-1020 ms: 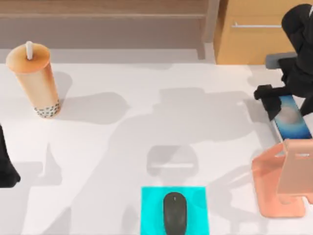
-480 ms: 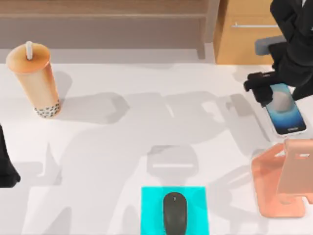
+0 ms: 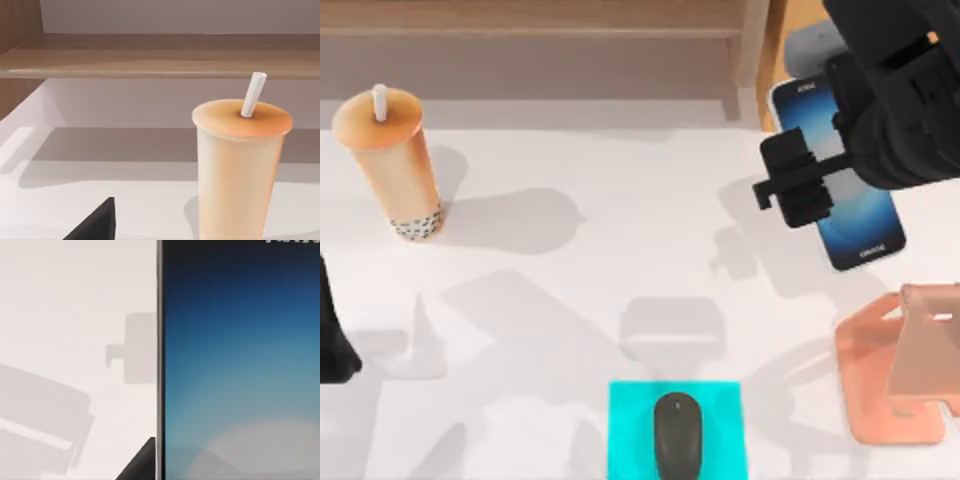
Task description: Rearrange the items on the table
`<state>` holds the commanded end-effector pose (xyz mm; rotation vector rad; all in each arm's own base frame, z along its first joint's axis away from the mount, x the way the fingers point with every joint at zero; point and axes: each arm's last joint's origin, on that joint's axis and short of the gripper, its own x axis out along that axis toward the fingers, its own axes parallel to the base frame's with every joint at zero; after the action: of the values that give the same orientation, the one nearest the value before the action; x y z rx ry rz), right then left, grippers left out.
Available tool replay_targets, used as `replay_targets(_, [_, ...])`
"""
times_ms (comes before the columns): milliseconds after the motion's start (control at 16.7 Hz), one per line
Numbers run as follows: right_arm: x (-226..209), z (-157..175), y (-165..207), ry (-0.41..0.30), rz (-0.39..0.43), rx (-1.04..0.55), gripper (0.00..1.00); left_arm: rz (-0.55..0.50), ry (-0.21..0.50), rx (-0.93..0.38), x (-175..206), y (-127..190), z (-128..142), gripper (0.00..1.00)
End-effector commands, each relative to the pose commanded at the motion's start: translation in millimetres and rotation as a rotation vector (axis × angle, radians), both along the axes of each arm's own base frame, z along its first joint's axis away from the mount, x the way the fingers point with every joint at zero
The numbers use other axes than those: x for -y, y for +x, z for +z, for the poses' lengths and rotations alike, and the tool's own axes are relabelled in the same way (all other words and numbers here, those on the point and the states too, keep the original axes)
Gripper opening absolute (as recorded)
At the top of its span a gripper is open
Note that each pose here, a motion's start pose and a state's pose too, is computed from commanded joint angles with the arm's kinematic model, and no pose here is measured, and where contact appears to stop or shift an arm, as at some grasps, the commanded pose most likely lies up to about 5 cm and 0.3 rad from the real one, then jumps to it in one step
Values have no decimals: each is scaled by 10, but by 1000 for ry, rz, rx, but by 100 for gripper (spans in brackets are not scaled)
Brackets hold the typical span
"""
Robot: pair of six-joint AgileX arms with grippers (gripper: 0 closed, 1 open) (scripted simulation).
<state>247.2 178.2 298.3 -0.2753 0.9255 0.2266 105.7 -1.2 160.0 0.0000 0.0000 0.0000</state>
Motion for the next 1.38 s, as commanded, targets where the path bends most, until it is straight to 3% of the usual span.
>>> replay_targets(180, [8, 131, -475, 47, -7, 116, 0, 0, 0, 0, 0, 0, 0, 100])
replay_targets(360, [94, 54, -886, 74, -32, 191, 0, 0, 0, 0, 0, 0, 0, 100])
replay_targets(720, [601, -505, -1620, 174, -214, 393, 0, 0, 0, 0, 0, 0, 0, 100])
replay_targets(960, [757, -756, -1790, 228, -255, 463, 0, 0, 0, 0, 0, 0, 0, 100])
replay_targets(1380, [761, -736, -1801, 247, -248, 467, 0, 0, 0, 0, 0, 0, 0, 100])
